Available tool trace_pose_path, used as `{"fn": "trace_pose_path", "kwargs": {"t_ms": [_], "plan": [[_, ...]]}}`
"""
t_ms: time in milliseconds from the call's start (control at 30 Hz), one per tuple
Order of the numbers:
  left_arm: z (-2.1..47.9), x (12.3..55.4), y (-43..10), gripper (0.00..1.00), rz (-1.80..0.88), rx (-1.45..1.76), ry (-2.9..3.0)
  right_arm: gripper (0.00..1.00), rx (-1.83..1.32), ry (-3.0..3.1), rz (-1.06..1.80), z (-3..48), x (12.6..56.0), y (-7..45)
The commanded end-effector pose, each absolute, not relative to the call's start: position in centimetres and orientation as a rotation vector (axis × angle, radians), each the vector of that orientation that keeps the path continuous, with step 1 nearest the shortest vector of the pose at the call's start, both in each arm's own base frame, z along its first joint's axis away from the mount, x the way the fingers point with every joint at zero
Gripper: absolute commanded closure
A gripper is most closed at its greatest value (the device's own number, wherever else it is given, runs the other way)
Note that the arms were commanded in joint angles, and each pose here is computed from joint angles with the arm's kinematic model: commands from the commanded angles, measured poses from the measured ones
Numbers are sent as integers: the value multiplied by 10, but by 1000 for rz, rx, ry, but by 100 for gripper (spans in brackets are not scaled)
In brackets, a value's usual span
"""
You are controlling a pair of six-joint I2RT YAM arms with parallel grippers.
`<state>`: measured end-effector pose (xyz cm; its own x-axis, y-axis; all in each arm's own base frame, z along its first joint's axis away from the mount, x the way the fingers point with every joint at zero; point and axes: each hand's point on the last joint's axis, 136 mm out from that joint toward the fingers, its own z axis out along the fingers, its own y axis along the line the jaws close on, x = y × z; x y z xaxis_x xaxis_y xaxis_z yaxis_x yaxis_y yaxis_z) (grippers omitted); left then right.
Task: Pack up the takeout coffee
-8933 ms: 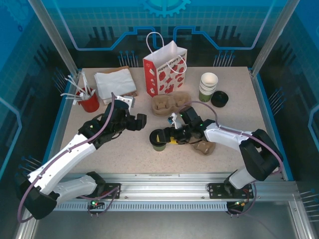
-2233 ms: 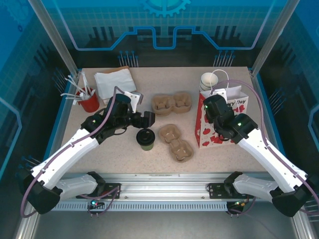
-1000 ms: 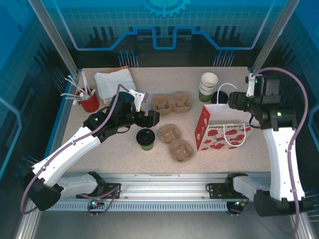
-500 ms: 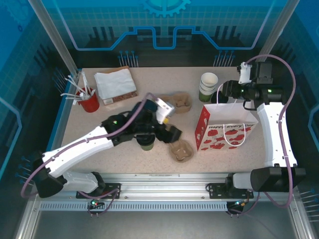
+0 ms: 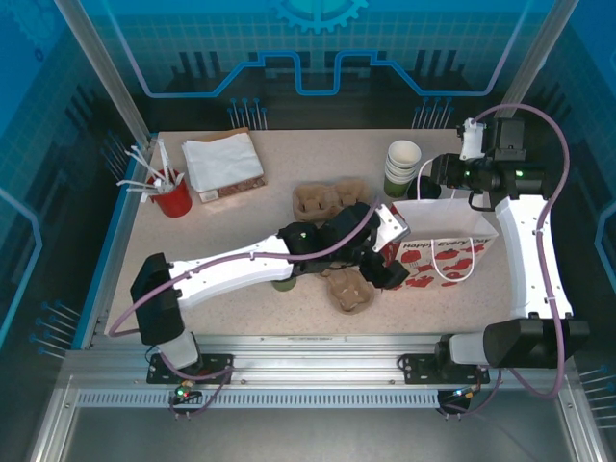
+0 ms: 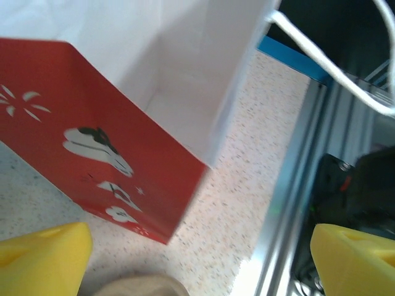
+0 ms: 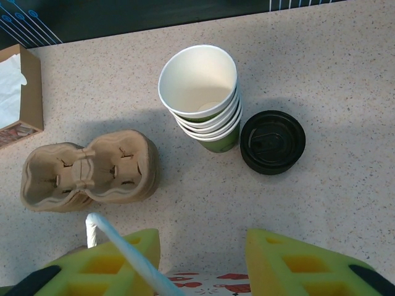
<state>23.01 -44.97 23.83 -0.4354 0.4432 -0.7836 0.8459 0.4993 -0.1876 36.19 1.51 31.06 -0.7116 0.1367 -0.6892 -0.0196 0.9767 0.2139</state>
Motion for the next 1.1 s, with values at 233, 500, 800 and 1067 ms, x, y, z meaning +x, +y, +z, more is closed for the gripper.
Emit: {"fn": "trace_pose_path", "kwargs": {"t_ms": [233,500,800,1067], "plan": [[241,297,-426,7,-676,801,2072,64,100,2308,312,321,358,16],[232,326,-403,7,-618,726,2107,70,127,2279,408,320,356,27],[227,353,-362,7,-551,615,2146,73,101,2270,513,318,350,56],[225,359,-327,7,-526,540,2172,73,86,2268,544,316,340,80]]}}
